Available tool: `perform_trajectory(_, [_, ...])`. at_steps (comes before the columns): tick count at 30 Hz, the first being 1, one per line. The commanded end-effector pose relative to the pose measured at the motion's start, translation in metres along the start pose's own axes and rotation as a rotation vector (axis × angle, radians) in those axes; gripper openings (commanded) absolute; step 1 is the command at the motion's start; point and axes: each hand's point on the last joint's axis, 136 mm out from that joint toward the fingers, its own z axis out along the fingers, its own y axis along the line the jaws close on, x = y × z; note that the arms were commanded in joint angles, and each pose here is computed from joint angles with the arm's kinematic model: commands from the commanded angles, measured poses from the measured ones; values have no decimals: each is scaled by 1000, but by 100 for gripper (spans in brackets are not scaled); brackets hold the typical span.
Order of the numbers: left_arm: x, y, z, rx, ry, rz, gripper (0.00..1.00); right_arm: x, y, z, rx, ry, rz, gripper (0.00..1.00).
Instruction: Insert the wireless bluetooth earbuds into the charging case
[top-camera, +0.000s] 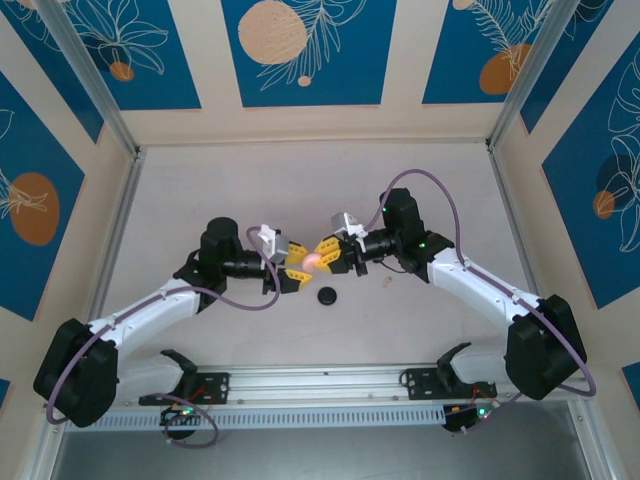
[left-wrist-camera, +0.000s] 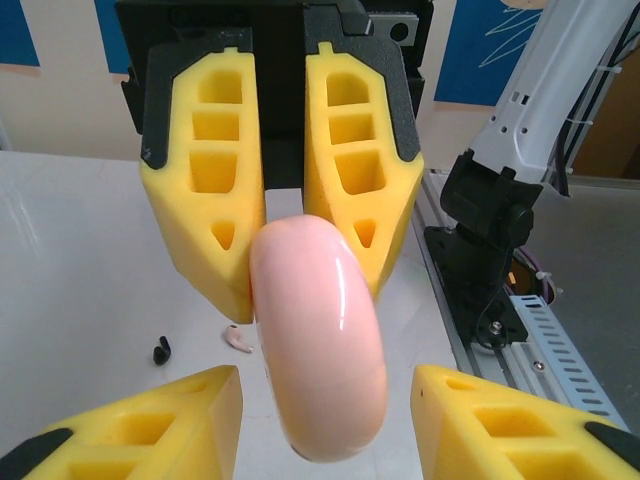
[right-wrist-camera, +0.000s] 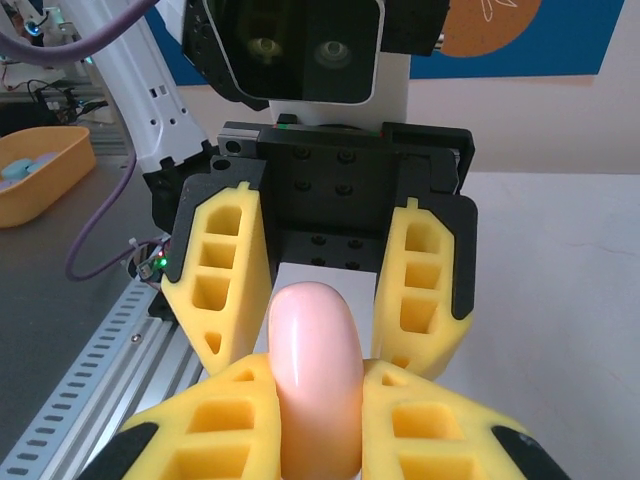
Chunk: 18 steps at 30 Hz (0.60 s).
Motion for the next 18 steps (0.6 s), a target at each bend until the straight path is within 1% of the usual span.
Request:
perform_trajectory(1, [-12,-11,3,58,-22,34,47,-8,-2,2,2,-9,-18,7])
perform_trajectory(7, [-12,-11,3,59,-23,32,36,-5,-2,2,3,-7,-11,6])
perform_trajectory(9, [-12,-11,3,58,-23,30,36,-5,-2,3,3,-6,-12,7])
perform_trajectory(13, [-13,-11,3,57,-30,30,38,-3,-1,3,3,-3,-8,7])
perform_trajectory(18, [-16,-11,3,61,-37,24,36,-2,-1,3,3,1,-5,6])
